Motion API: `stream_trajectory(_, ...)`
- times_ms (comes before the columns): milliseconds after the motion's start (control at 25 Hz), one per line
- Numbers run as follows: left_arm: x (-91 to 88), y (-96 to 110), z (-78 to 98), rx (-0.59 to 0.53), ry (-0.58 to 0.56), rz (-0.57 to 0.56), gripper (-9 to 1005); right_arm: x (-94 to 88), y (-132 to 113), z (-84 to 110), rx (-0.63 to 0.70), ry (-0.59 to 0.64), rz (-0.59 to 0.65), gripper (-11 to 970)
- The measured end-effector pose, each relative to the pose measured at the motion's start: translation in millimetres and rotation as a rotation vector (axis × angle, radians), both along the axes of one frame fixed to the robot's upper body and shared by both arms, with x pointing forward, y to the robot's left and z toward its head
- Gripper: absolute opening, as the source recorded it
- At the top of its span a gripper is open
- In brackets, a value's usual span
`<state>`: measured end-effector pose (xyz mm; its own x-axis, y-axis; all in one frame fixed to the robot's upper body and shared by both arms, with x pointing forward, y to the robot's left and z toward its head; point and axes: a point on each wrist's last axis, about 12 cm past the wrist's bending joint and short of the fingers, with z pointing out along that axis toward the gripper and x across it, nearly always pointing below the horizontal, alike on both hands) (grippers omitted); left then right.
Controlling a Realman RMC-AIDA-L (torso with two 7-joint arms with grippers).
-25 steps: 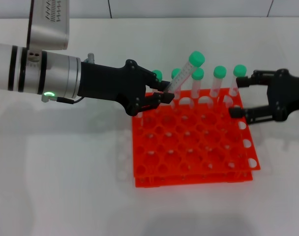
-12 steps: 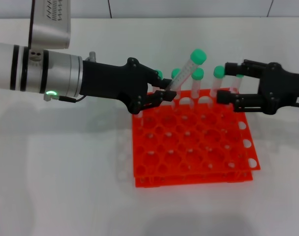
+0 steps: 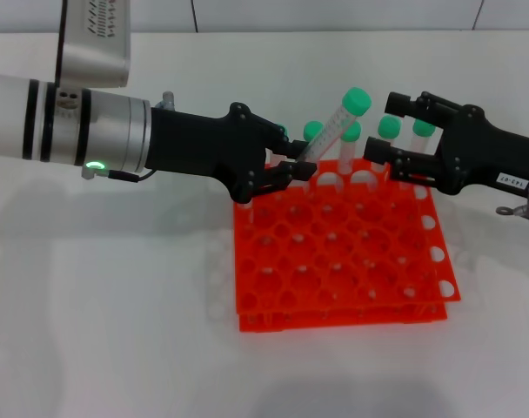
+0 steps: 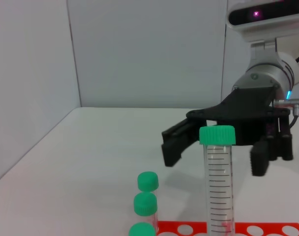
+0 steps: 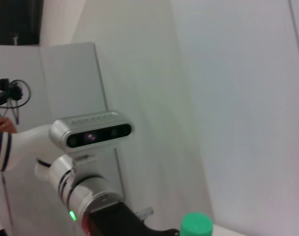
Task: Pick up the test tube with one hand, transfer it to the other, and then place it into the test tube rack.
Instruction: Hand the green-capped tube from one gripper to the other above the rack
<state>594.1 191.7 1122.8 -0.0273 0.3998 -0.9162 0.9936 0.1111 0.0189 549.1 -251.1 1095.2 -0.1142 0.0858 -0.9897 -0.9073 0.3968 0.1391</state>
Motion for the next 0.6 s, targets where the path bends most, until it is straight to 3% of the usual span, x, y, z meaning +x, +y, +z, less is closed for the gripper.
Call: stream_trajectory(600, 2.4, -6.6, -0.5, 0.002, -0.011, 0.012, 234, -2.4, 13.3, -7.8, 0.072, -0.051, -0.046, 813)
